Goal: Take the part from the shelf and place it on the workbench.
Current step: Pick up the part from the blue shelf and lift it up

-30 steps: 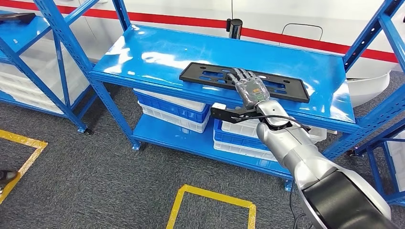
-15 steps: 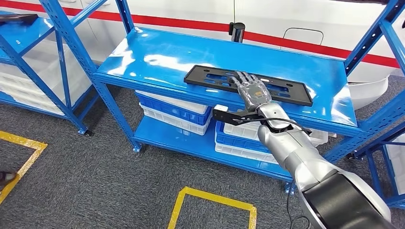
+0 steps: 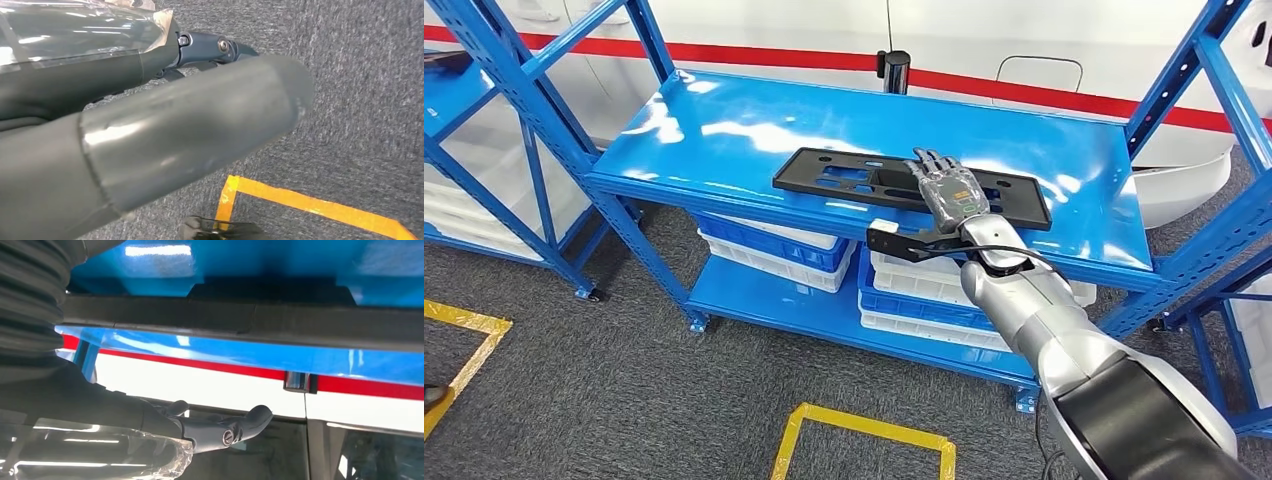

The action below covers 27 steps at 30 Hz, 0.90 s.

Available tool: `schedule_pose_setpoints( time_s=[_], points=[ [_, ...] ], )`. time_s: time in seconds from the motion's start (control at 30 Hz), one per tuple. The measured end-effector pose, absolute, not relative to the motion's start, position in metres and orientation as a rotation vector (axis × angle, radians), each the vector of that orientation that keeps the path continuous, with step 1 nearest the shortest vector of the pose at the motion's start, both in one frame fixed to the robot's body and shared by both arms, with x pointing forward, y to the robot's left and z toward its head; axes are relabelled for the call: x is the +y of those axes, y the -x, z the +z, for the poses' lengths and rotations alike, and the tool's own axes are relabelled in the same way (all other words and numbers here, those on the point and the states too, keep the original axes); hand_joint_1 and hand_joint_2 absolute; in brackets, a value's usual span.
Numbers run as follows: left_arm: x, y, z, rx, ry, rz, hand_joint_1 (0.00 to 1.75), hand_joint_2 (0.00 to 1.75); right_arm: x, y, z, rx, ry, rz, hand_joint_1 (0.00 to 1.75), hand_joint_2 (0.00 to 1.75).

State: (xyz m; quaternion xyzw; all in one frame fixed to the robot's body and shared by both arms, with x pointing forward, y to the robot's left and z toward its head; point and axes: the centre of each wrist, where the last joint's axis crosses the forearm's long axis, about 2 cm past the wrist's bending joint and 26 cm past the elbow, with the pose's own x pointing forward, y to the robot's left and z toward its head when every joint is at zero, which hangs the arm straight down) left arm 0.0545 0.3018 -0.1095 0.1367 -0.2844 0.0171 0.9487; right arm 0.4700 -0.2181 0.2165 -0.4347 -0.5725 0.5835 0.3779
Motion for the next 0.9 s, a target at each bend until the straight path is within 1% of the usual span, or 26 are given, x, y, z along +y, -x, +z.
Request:
schedule_pose_setpoints(
  time_s=[0.4,0.53,0.67,0.9],
  points=[
    [0.306,-0.057,-0.109,-0.578,-0.282,0.034,0.00,0.00,-0.226,-0.472,0.219,-1.453,1.125,1.470,0.00,1.75],
    [0.306,-0.056,-0.109,-0.576,-0.282,0.034,0.00,0.00,-0.230,-0.470,0.213,-1.435,1.120,1.472,0.00,1.75],
    [0.305,-0.056,-0.109,-0.584,-0.280,0.035,0.00,0.00,-0.233,-0.471,0.214,-1.431,1.123,1.465,1.74,1.75],
    [0.304,-0.056,-0.109,-0.756,-0.308,0.076,0.00,0.00,-0.232,-0.472,0.216,-1.426,1.102,1.468,1.75,1.75]
  ],
)
